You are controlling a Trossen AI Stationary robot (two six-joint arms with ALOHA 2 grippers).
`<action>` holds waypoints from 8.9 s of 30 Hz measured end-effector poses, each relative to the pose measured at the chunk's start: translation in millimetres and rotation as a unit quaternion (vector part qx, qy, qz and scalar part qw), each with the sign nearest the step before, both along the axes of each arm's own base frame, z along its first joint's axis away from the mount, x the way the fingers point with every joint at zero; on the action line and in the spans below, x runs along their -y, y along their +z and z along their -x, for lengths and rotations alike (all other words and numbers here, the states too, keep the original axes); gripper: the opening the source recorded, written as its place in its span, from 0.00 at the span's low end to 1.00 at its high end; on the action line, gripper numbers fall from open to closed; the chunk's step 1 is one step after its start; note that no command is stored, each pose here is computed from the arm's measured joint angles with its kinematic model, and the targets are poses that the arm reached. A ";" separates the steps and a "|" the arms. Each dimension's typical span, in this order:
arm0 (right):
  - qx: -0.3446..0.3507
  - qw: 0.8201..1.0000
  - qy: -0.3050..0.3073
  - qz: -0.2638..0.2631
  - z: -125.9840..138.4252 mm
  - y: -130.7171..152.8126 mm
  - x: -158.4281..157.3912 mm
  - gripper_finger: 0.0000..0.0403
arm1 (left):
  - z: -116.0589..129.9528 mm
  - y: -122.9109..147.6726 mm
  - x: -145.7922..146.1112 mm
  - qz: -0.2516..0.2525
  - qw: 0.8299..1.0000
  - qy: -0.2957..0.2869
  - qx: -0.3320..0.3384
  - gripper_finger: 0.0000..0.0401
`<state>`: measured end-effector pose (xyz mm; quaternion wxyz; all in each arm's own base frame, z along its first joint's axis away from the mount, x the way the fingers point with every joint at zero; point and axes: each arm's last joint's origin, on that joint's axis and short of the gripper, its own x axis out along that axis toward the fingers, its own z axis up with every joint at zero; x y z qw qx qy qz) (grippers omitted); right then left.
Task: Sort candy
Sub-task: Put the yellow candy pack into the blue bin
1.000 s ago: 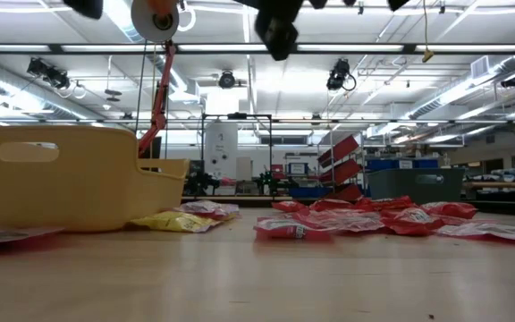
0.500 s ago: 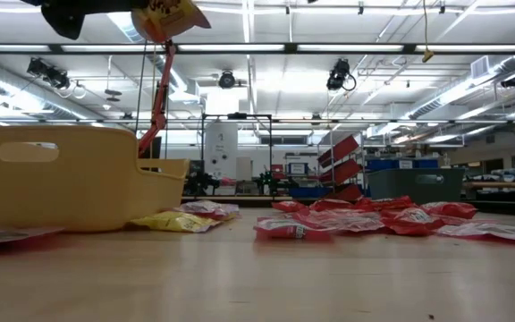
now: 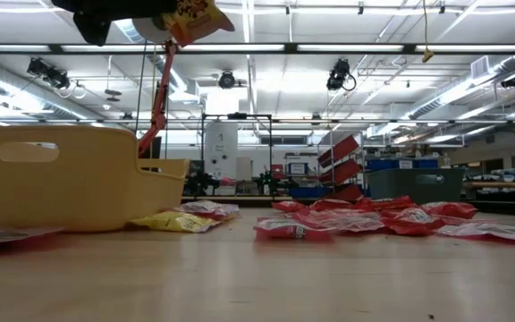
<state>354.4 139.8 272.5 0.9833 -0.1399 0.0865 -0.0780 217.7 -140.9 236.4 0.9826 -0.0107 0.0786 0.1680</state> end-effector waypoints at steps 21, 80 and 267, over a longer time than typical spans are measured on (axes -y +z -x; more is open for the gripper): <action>0.001 1.000 -0.016 -0.017 -4.5 -0.5 12.1 0.30 | -7.6 7.0 -7.3 0.009 1.000 0.002 0.026 0.00; -0.038 0.994 0.016 -0.099 6.7 3.6 12.3 0.37 | -0.8 8.8 4.6 0.015 0.998 -0.054 0.025 0.00; -0.119 0.913 -0.265 -0.285 142.0 79.4 201.9 0.00 | -14.7 -9.2 -44.9 -0.171 0.972 0.118 -0.111 0.32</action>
